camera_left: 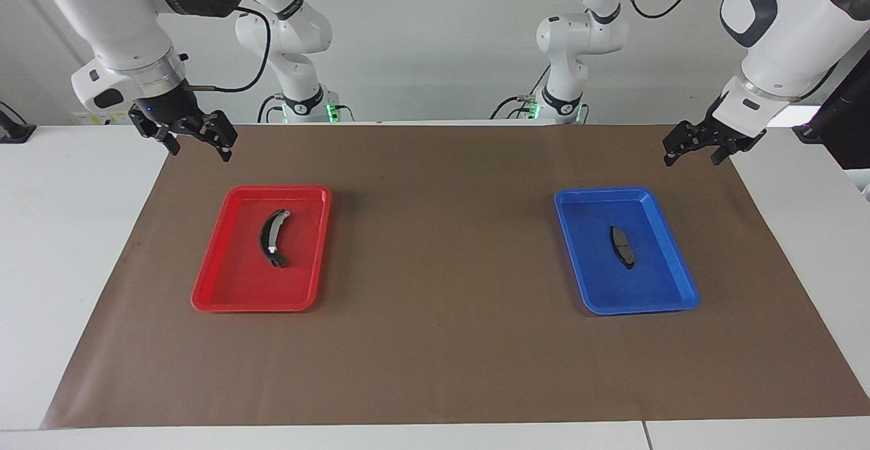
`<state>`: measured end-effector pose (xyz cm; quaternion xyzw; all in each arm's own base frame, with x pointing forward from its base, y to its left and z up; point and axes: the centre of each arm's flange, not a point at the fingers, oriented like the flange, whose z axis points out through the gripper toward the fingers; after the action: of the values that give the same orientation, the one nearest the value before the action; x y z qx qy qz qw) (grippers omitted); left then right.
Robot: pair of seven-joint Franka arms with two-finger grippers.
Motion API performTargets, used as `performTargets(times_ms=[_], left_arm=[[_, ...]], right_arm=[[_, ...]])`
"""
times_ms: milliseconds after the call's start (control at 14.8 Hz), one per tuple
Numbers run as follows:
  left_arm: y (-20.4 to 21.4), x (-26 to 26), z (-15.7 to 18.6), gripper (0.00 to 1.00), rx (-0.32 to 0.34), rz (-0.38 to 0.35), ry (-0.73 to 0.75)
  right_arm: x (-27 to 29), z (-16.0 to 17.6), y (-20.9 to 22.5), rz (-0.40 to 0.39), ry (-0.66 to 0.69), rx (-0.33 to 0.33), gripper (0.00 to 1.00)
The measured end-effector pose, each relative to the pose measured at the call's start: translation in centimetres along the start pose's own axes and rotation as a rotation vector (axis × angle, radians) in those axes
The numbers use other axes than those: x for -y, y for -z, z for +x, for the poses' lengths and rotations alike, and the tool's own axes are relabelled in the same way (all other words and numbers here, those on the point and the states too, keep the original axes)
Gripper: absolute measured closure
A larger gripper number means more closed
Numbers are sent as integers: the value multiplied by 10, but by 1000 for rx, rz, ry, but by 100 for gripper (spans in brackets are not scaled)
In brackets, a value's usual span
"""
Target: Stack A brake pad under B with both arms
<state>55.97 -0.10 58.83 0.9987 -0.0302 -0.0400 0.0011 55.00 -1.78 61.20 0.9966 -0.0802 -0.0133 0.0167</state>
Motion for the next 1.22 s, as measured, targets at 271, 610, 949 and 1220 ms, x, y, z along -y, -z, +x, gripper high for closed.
performTargets(times_ms=[271, 610, 949, 1220], left_arm=[[0, 0, 0, 0, 0, 0, 0], [0, 0, 0, 0, 0, 0, 0], [0, 0, 0, 0, 0, 0, 0], [0, 0, 0, 0, 0, 0, 0]], right_arm=[[0, 0, 0, 0, 0, 0, 0], [1, 0, 0, 11, 0, 2, 0], [0, 0, 0, 27, -5, 4, 0], [0, 0, 0, 28, -5, 4, 0]])
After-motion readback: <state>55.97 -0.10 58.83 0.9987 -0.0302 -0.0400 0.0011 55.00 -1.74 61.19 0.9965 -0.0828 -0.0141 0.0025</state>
